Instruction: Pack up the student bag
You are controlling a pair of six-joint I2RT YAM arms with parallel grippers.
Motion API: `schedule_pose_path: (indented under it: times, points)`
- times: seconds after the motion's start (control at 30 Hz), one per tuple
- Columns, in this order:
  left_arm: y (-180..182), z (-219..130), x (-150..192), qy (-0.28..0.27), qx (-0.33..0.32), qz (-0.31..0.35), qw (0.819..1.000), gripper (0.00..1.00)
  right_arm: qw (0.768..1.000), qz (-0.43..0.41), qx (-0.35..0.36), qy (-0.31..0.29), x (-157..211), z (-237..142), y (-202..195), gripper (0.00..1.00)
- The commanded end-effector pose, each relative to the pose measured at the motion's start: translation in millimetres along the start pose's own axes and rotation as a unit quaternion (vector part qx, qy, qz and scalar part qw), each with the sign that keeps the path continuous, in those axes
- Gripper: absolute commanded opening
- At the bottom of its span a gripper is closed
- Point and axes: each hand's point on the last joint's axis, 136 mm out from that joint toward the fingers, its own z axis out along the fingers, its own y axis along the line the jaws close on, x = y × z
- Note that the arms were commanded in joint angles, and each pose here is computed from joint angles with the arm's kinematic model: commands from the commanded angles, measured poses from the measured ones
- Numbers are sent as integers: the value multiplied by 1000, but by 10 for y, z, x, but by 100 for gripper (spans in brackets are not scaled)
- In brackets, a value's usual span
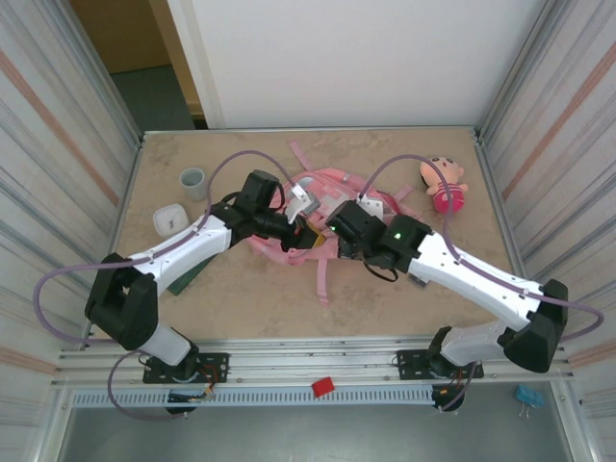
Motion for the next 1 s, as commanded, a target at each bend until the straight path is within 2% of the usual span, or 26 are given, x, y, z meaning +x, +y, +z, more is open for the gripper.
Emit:
schedule_pose_path:
  times: [0.0, 0.23, 0.33, 0.5, 0.6, 0.63, 0.73, 0.87, 0.97]
  points:
    - [-48, -204, -63, -18, -10, 19, 1000, 0, 1000, -22, -5, 13, 0, -121, -210, 1]
    - [23, -256, 131, 10, -32, 71, 997, 0, 993, -54, -69, 72, 61, -172, -244, 0]
    - [26, -279, 154, 10, -38, 88, 995, 2, 985, -62, -120, 107, 158, -163, -158, 0]
    - [96, -390, 83, -14, -63, 38, 997, 40, 965, -66, -225, 121, 292, -205, 53, 0]
    - [110, -450, 101, -26, -83, -26, 996, 62, 962, -56, -227, 139, 393, -129, 51, 0]
    - [143, -478, 116, -32, -99, -52, 993, 65, 961, -51, -226, 149, 439, -97, 53, 0]
    - [318, -584, 278, -58, -167, -168, 970, 70, 957, -47, -223, 180, 597, 12, 114, 0]
    - [555, -733, 699, -80, -258, -320, 908, 71, 952, -61, -225, 200, 794, 95, 268, 0]
    - [615, -705, 995, -75, -274, -386, 878, 73, 953, -48, -214, 207, 885, 186, 309, 0]
